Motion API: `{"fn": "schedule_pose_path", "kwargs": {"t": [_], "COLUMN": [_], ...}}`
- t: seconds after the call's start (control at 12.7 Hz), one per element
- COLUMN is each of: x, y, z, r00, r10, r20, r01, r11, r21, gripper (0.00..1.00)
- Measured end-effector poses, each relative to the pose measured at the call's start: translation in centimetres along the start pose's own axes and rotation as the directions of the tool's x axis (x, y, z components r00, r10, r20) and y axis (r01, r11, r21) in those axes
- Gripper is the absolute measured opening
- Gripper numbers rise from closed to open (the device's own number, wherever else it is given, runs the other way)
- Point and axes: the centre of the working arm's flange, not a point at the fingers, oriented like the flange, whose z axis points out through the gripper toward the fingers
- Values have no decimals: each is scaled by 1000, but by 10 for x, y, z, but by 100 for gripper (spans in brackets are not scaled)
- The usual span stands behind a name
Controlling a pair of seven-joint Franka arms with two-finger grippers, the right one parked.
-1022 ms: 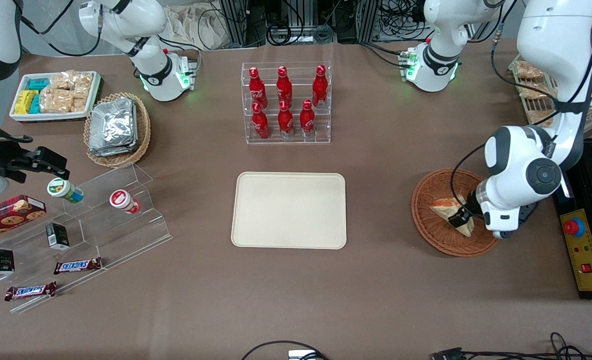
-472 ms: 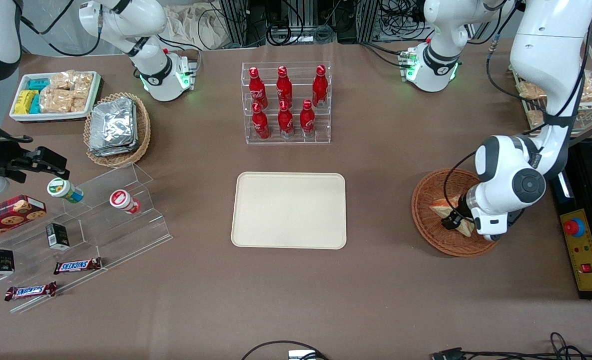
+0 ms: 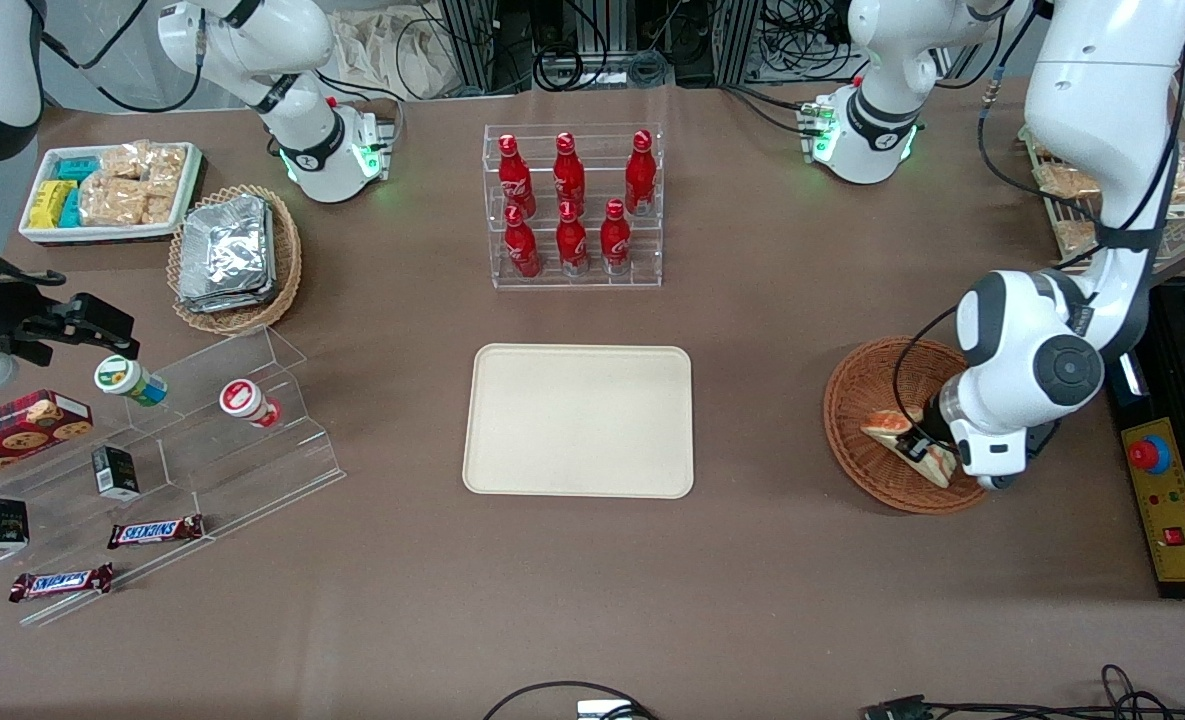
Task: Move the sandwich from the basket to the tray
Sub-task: 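Carry the sandwich with the left gripper over the cream tray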
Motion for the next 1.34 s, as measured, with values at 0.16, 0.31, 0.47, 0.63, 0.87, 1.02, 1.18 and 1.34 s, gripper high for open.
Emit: {"fn": "schedule_pose_path", "kwargs": {"t": [0.16,0.31,0.47,0.63,0.87,1.02,1.18,1.34], "x": [5,11,9,-14,-85,-142,-194,-235], "y": [5,11,21,40,85,121,157,190], "z": [-41,-85,-141,-196,-227,-210,-168,-116], "r00": [999,997,988,922,776,700,655,631], "r10": [38,79,153,386,630,714,751,769], "r20": [24,24,24,22,3,36,85,102], "r01": [-39,-80,-154,-387,-630,-712,-750,-767], "r11": [998,996,987,922,776,701,660,638], "r21": [46,49,46,26,-25,-47,-49,-66], "gripper": [33,23,20,20,20,20,20,20]}}
